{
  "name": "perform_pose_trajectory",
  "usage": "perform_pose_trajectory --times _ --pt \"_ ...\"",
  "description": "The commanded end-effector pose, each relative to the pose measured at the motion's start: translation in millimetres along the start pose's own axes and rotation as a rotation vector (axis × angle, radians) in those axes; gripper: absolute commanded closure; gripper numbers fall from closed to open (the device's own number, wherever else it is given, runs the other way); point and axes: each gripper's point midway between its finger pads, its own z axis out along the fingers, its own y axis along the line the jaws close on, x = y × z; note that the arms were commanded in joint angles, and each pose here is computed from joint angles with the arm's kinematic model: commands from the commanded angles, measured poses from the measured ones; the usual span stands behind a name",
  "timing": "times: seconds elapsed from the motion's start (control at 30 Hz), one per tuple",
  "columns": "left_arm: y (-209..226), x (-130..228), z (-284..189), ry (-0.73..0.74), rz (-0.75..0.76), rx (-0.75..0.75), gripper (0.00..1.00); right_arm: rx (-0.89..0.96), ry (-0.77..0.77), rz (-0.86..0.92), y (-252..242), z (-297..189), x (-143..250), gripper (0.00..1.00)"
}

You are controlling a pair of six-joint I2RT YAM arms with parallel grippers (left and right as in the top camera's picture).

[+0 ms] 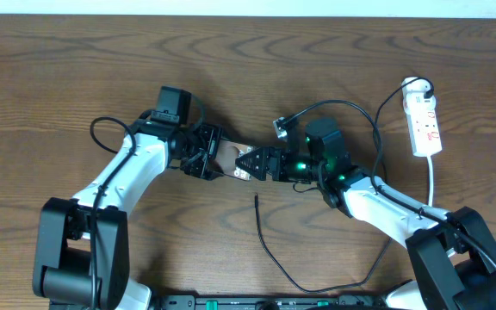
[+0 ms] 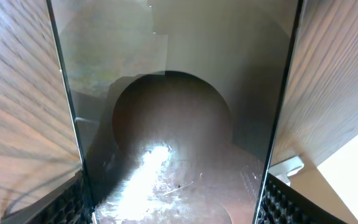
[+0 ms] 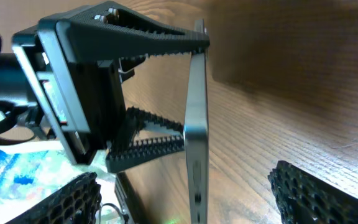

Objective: Plug charger to phone and switch on socket
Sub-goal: 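Grasp the phone box edge with the right gripper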

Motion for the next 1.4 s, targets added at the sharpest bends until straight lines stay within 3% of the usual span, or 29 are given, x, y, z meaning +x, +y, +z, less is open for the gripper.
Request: perform_pose_trajectory --times 0.0,0.4,0.9,1.2,1.37 --pt "-15.8 21.9 -7.1 0.051 0.025 0.041 0.93 0.012 -0.014 -0.021 3.3 5.7 -2.9 0.15" --pt "-13.9 41.8 1.8 0.074 0.072 0.026 0.93 0.059 -0.048 0.016 -2.1 9.0 -5.1 0.2" --pt "-17.2 52.4 1.6 0.126 0.019 0.035 0.93 0.127 -0.053 0.018 -9.3 15.9 3.5 0.3" --pt "-17.2 52.6 1.6 0.127 0.019 0.035 0.93 0.131 -0.057 0.017 -10.0 15.8 2.9 0.44" --pt "-17.2 52.6 1.6 0.127 0.019 0.035 0.93 0.13 -0.057 0.017 -9.9 15.8 2.9 0.61"
